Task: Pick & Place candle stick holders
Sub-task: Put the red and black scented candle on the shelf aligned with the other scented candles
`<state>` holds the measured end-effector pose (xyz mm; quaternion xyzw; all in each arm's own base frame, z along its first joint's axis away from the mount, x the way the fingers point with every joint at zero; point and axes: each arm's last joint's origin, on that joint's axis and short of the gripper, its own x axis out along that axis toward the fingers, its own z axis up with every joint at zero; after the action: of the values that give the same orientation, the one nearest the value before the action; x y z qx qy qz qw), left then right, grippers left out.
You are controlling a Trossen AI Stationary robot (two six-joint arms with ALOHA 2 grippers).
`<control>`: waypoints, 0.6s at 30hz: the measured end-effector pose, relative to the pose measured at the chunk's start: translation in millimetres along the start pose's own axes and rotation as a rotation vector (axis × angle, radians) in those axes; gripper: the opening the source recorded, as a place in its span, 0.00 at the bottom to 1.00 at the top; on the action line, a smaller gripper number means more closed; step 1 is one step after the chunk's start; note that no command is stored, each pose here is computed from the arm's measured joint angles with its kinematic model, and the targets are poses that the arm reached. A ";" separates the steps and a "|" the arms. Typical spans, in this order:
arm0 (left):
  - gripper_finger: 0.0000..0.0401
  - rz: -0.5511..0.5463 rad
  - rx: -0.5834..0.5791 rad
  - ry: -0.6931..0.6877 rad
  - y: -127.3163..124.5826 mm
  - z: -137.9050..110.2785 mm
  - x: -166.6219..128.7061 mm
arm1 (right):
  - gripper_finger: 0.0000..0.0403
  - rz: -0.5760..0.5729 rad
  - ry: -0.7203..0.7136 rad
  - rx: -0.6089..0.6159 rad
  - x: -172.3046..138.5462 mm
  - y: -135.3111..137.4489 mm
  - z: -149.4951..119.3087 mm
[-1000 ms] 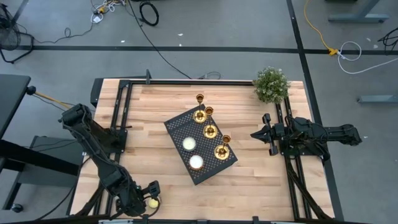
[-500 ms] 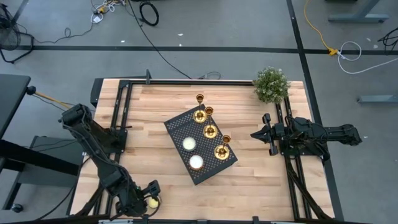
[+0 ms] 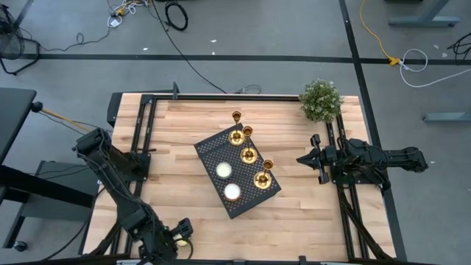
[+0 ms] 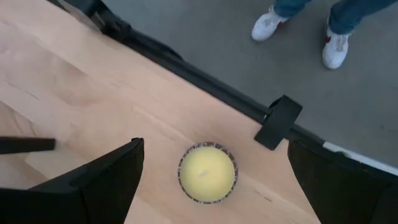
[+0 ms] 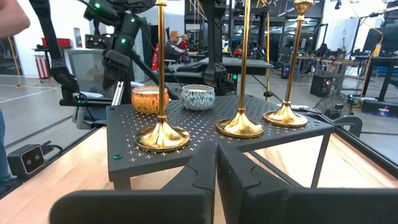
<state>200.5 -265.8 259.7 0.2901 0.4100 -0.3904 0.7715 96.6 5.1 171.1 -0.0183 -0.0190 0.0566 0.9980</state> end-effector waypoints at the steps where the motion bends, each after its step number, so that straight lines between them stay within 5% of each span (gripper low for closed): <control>1: 0.99 0.004 0.001 0.009 0.0 -0.3 2.2 | 0.04 -0.001 0.000 0.000 0.0 0.0 0.0; 18: 0.99 0.010 -0.090 0.176 -3.3 -8.9 58.3 | 0.04 0.000 0.000 0.000 0.0 0.0 0.0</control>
<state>215.0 -281.9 204.8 0.2903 0.4918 -0.3409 0.7468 96.6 5.1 171.1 -0.0182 -0.0189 0.0565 0.9981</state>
